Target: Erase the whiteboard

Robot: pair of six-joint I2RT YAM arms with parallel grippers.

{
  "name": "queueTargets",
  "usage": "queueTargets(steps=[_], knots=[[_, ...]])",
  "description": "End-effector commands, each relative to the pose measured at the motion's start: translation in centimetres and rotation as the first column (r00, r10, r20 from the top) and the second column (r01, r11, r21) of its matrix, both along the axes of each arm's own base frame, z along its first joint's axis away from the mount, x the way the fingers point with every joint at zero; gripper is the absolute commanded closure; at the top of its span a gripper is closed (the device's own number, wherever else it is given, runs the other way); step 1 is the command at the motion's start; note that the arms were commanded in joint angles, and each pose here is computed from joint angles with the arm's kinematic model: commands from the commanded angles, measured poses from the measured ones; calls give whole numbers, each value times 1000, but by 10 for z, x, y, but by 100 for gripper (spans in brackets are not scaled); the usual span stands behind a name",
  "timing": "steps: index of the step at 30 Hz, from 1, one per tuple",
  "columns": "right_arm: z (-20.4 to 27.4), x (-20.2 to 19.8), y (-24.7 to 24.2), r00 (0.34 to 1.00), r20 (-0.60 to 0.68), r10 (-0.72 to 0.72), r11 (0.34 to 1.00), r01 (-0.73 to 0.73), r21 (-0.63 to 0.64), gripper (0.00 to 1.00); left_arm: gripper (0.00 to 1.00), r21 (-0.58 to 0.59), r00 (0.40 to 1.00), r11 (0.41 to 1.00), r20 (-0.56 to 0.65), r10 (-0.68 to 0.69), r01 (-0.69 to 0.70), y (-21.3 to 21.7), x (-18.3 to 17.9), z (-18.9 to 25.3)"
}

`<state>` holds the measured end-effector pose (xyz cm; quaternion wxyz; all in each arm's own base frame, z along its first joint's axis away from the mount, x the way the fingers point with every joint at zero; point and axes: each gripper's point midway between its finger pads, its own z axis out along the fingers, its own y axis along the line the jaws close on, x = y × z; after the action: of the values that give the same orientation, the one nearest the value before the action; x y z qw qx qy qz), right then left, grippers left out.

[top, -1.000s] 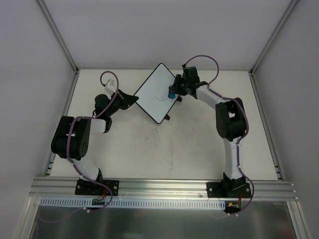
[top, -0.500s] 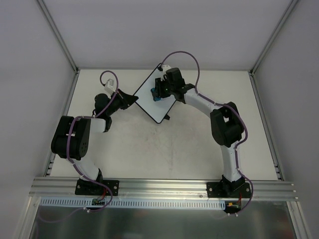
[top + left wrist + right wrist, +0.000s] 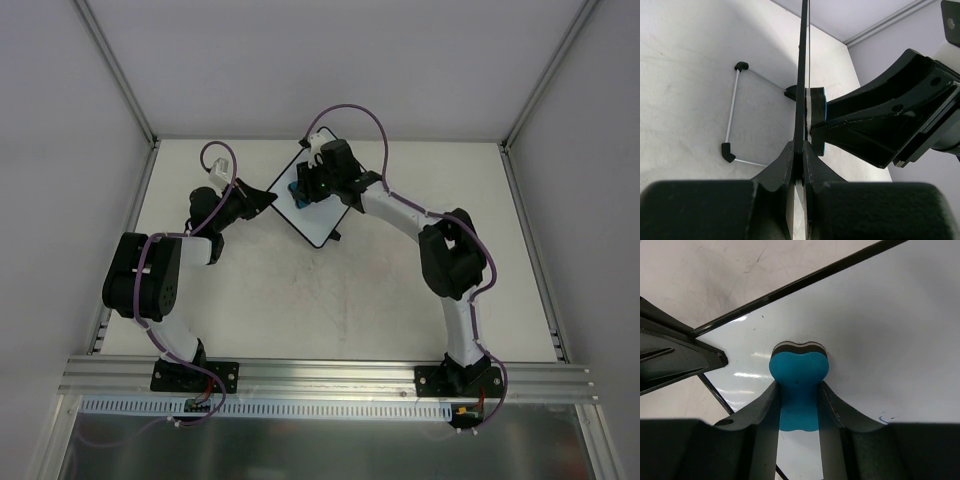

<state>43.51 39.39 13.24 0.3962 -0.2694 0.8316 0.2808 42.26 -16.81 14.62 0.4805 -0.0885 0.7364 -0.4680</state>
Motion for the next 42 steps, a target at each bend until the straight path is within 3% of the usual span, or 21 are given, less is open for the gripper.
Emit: queueTargets(steps=[1,6,13,22,27,34,42], knots=[[-29,2,-10,989,-135,-68,998,68,-3,100,100,26,992,995,79,-100,98,-17,-4,13],[-45,26,-51,937,-247,-248,966,260,15,100,100,21,991,995,82,-102,101,-17,-5,14],[-67,38,-94,845,-270,-461,884,465,-55,100,100,8,992,995,74,-100,100,-18,-5,14],[-80,45,-104,820,-364,-442,876,482,22,100,100,-31,992,994,70,-107,109,-21,-3,12],[-96,50,-120,797,-379,-470,861,509,1,100,100,-27,992,994,74,-104,106,-20,-3,14],[-96,49,-118,811,-374,-450,873,487,5,100,100,-21,992,995,76,-100,102,-19,-5,15],[-66,32,-67,943,-219,-252,963,266,38,100,100,-18,992,994,70,-103,105,-19,-4,15]])
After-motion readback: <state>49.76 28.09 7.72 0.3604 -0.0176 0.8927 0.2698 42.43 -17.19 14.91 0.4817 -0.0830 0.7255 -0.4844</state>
